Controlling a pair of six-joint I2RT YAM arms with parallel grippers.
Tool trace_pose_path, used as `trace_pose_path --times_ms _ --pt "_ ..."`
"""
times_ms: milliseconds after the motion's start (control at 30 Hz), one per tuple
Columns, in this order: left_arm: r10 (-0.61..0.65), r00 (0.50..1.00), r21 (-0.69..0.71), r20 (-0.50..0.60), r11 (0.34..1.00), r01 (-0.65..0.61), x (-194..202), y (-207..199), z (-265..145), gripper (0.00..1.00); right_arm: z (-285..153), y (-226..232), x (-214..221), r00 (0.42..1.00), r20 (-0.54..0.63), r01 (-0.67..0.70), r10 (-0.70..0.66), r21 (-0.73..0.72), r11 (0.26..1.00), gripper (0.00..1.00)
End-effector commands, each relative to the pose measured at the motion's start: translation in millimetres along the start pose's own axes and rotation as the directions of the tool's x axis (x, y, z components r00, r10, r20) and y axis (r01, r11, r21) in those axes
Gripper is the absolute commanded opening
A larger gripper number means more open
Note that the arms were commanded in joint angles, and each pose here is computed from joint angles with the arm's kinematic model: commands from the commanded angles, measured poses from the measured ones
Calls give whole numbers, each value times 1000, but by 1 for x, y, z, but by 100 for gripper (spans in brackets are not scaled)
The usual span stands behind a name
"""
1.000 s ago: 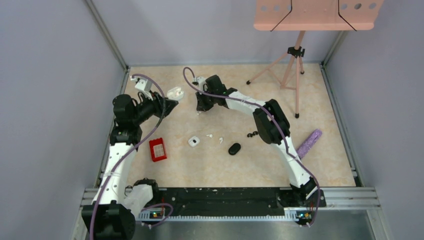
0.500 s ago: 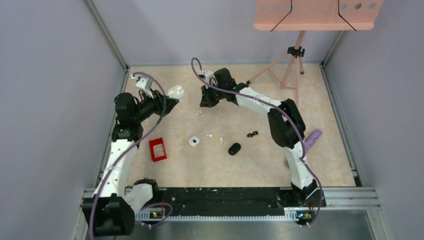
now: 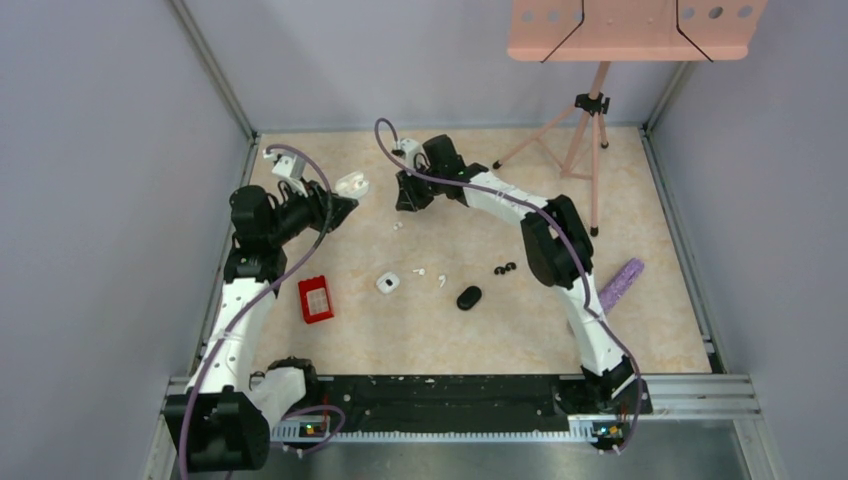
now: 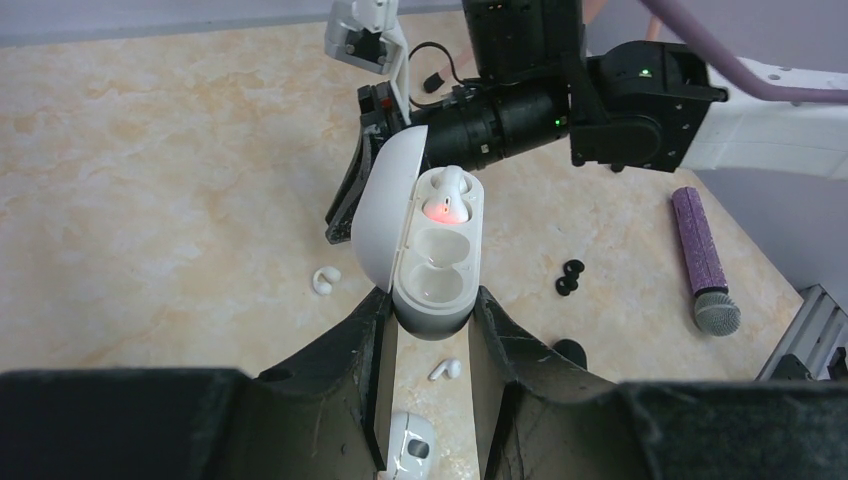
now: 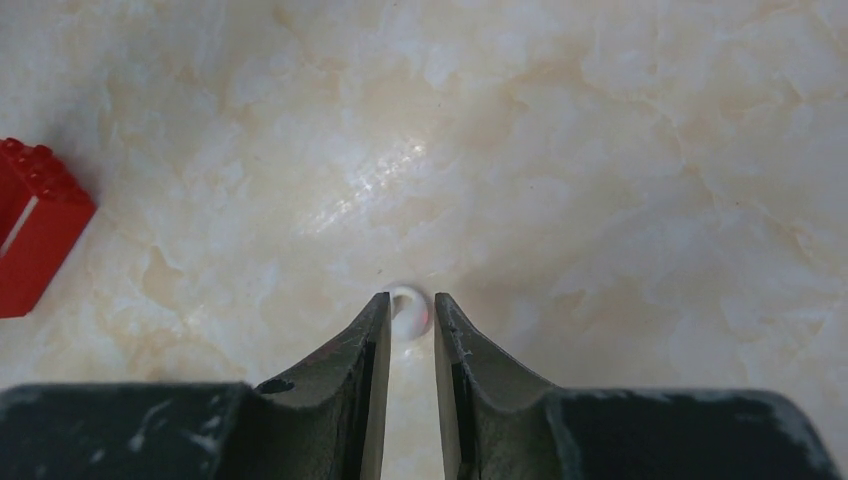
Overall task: Insert the wireless bluetooth earbuds into the charging case
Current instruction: Pick up the earbud from the center of the board.
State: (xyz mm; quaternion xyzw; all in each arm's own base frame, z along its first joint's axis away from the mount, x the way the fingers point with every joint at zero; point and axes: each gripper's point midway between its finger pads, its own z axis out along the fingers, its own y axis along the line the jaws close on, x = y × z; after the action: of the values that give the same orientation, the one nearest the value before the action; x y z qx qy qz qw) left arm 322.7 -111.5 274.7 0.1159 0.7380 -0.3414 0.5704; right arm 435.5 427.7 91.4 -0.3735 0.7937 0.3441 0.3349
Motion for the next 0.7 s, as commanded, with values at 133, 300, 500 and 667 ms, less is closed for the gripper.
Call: trace_pose_path --times_ms 133,300,500,667 --pt "50 998 -13 31 999 -50 -19 -1 -4 0 19 -21 -6 994 11 109 -110 35 993 21" --pt "49 998 -13 28 999 -49 -19 -1 -4 0 27 -19 1 995 1 103 -103 14 995 22" --pt "46 999 -11 21 999 -46 -17 -2 -5 0 33 -8 10 995 -14 96 -97 -31 995 24" --pt "44 999 -12 22 999 -44 -17 -1 -5 0 39 -4 20 995 -33 93 -95 -43 995 24"
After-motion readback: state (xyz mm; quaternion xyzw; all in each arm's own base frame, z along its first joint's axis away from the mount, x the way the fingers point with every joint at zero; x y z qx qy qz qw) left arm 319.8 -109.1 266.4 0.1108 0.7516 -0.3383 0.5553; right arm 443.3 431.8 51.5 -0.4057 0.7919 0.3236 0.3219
